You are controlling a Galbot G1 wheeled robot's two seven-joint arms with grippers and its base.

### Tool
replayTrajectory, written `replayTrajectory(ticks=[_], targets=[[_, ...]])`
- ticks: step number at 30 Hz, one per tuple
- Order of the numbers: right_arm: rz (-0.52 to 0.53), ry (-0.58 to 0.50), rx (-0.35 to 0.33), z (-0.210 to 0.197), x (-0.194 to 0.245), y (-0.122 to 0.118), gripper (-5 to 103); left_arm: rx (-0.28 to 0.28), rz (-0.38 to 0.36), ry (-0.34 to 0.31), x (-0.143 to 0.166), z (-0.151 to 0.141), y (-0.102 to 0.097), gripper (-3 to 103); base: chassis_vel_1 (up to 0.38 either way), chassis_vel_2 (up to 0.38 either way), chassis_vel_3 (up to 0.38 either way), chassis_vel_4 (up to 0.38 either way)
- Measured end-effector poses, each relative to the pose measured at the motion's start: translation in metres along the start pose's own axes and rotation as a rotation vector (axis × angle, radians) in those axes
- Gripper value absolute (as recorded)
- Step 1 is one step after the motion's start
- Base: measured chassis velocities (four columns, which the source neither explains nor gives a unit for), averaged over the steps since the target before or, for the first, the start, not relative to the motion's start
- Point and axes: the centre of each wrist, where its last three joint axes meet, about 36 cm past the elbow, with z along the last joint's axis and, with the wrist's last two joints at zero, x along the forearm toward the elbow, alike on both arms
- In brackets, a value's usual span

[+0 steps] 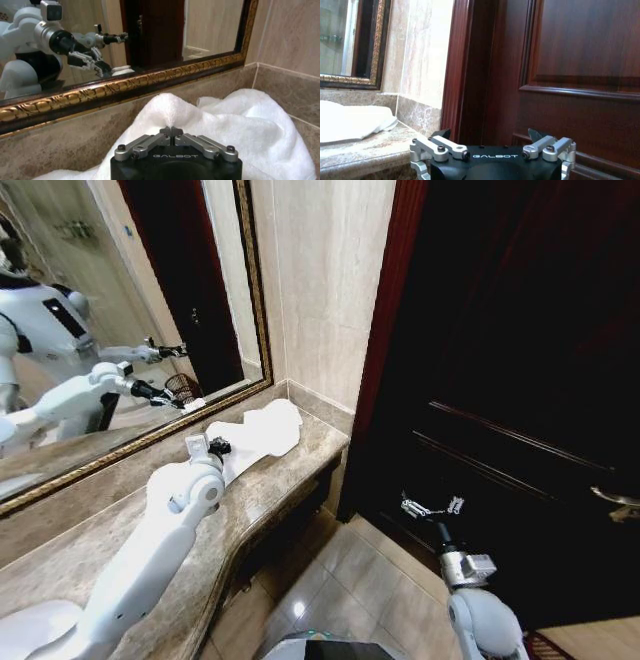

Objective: Discard the used towel into the hamper.

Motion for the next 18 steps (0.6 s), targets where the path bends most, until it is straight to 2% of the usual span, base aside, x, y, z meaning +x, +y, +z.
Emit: replayTrajectory(ticks=[10,14,18], targets=[[0.0,-0.006,0.0,-0.002,-0.001,0.0,100,-0.017,0.039,-0.022,0.011,-0.001,0.005,0,0.0,0.0,0.0,0.0],[0.001,-0.008,0.001,-0.003,-0.002,0.0,100,-0.028,0.06,-0.052,0.021,0.003,0.011,0,0.0,0.0,0.0,0.0],[0.003,-0.007,0.004,-0.003,-0.001,-0.001,100,-0.04,0.101,-0.134,0.039,0.015,0.018,0,0.0,0.0,0.0,0.0]])
